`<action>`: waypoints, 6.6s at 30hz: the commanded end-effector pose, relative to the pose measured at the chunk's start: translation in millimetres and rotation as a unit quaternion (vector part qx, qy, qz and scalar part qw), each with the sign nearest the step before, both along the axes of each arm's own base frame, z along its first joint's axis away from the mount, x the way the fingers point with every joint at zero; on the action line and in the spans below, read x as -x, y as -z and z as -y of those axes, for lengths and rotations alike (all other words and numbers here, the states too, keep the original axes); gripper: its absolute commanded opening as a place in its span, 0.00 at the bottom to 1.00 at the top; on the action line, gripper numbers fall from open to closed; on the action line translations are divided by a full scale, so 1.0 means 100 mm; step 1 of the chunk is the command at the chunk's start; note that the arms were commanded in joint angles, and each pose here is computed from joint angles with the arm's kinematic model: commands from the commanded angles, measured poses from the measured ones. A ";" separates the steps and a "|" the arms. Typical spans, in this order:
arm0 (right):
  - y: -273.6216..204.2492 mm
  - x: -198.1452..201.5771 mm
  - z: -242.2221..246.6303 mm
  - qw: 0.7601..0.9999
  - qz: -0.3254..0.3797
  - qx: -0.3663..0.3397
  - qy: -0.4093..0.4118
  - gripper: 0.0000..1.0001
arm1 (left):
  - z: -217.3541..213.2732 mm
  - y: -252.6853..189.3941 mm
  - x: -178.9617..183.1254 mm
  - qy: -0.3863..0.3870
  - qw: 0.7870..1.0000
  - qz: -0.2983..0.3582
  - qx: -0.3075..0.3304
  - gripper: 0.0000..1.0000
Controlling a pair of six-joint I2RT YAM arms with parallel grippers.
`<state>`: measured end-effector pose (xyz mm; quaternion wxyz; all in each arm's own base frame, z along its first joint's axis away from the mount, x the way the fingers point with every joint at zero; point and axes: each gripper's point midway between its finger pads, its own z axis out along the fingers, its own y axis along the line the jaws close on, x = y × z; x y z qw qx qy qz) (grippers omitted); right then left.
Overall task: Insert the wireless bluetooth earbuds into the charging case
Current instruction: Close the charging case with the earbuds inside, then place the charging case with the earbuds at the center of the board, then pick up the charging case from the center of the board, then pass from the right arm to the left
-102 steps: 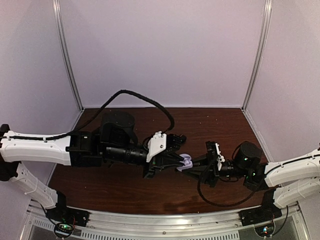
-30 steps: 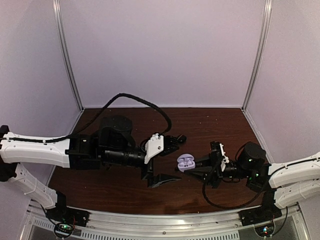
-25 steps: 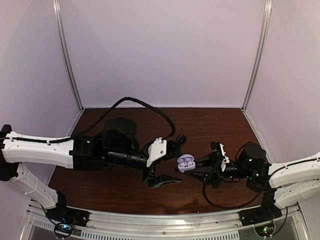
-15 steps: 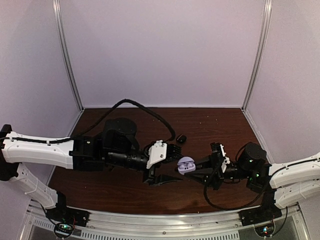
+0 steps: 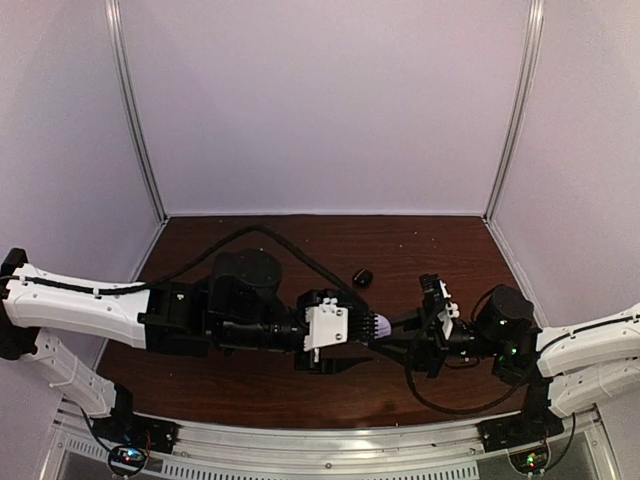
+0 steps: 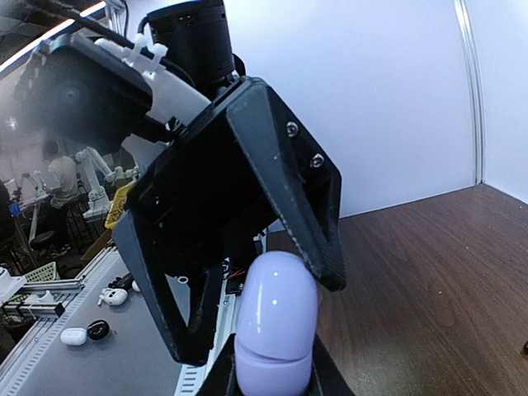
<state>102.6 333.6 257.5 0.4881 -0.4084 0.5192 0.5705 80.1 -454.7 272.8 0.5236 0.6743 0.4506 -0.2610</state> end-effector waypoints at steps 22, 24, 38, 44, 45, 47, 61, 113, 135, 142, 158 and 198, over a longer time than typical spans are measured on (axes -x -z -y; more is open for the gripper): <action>-0.11 -0.72 0.16 0.985 -0.094 -0.005 0.144 0.01 | -0.30 -0.07 -0.68 -0.168 0.985 0.019 0.046 0.98; -0.02 -0.86 0.24 0.979 -0.102 0.008 0.174 0.02 | -0.46 -0.21 -0.85 -0.194 0.977 -0.001 0.084 0.98; 0.98 -2.28 1.03 0.881 -0.222 0.146 0.392 0.09 | -0.86 -0.19 -1.28 -0.297 0.941 -0.059 0.149 0.98; 1.41 -2.65 1.20 0.853 -0.272 0.181 0.407 0.11 | -0.97 -0.18 -1.33 -0.315 0.933 -0.065 0.161 0.98; 1.45 -2.69 1.21 0.851 -0.276 0.183 0.407 0.12 | -0.99 -0.17 -1.34 -0.317 0.932 -0.065 0.161 0.97; 1.53 -2.78 1.23 0.848 -0.285 0.187 0.405 0.13 | -1.02 -0.17 -1.32 -0.315 0.933 -0.067 0.163 0.98; 2.07 -2.98 1.27 0.825 -0.339 0.238 0.385 0.20 | -1.18 -0.13 -1.32 -0.333 0.926 -0.061 0.167 0.98; 1.99 -3.43 0.56 0.863 -0.125 0.402 0.279 1.00 | -1.36 -0.16 -1.66 -0.306 0.917 -0.164 0.197 0.98; 2.37 -3.48 0.28 0.860 -0.121 0.435 0.238 0.73 | -1.47 -0.08 -1.83 -0.351 0.898 -0.175 0.200 0.97; 2.41 -3.44 0.30 0.849 -0.111 0.453 0.248 0.61 | -1.56 -0.10 -1.90 -0.374 0.887 -0.175 0.206 0.95; 1.64 -3.07 0.26 0.875 -0.038 0.388 0.289 0.46 | -1.89 0.15 -2.19 -0.431 0.833 -0.256 0.234 0.88; 0.15 -1.15 -0.35 0.877 0.251 0.285 0.295 0.43 | -0.42 0.17 -1.29 -0.070 0.875 -0.452 0.157 0.58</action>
